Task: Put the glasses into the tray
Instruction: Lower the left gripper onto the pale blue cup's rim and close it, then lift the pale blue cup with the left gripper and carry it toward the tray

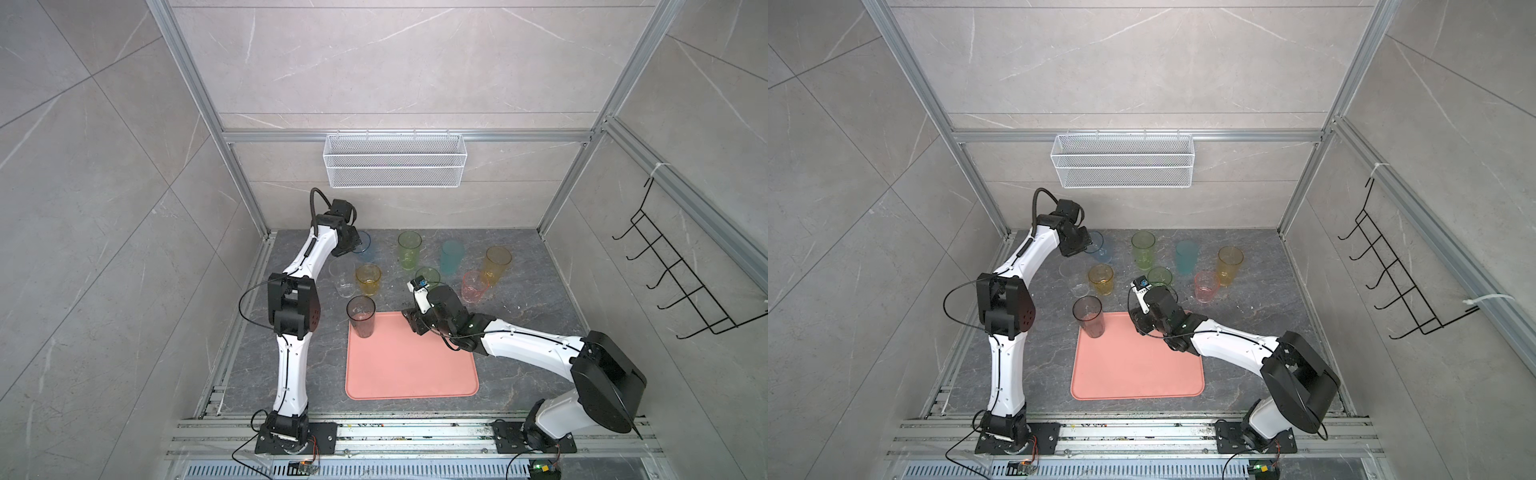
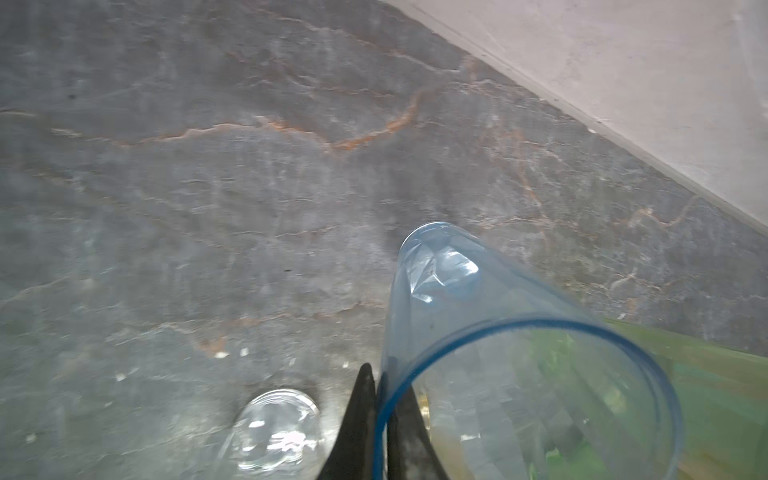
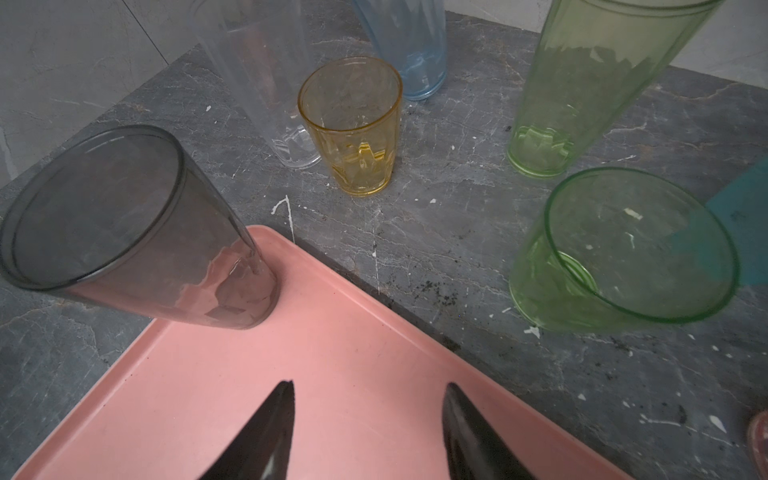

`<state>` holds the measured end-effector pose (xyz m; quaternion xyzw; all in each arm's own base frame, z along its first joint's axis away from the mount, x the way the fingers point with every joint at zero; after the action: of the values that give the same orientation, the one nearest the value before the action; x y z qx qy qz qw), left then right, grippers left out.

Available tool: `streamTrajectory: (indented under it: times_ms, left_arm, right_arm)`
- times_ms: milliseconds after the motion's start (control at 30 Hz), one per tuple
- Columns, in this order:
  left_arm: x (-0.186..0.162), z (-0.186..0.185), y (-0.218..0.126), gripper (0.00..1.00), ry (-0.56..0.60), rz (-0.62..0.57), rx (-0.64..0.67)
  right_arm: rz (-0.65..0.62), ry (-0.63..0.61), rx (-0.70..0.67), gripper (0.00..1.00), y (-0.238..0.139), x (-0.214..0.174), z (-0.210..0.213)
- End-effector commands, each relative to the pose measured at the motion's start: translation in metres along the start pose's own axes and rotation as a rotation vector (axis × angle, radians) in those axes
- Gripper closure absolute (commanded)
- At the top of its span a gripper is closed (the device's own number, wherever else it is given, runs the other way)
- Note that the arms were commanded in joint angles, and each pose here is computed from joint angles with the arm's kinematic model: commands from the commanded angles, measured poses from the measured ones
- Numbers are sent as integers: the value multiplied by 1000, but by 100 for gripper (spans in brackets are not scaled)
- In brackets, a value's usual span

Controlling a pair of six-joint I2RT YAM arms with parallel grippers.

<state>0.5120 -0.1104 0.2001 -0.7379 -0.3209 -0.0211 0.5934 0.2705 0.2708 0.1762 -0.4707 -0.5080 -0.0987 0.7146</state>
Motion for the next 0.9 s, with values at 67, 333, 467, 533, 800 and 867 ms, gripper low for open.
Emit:
streamTrajectory:
  times_ms: [67,333,467,533,800,867]
  left_arm:
    - [34,29,-72,100,-49,-157,-21]
    - [34,79,-103,100,-105,-181,52]
    - [30,94,-120,100,-111,-193,102]
    - [27,100,-130,100,-111,-197,123]
    - [12,117,-166,100,-71,-202,220]
    - [6,121,-175,100,-60,-204,234]
  right_arm:
    - [-5,14,13,42,0,4,4]
    - [-6,19,24,42,0,5,6]
    - [-4,17,26,41,0,4,7]
    - [-4,17,26,42,0,4,6]
    - [-4,13,19,42,-1,5,6]
    - [-5,11,17,42,-1,4,6]
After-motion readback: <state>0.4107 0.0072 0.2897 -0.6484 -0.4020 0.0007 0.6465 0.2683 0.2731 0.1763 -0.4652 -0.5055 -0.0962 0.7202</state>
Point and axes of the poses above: each gripper's point midway between its finger pads, its own y axis out along the fingers, its own z axis along the line the jaws close on, x = y × z, the point moved 7 cm from there along -y, back along the fingers, and after that the axes turned 4 degrees about -y, right-handed, at the moved point
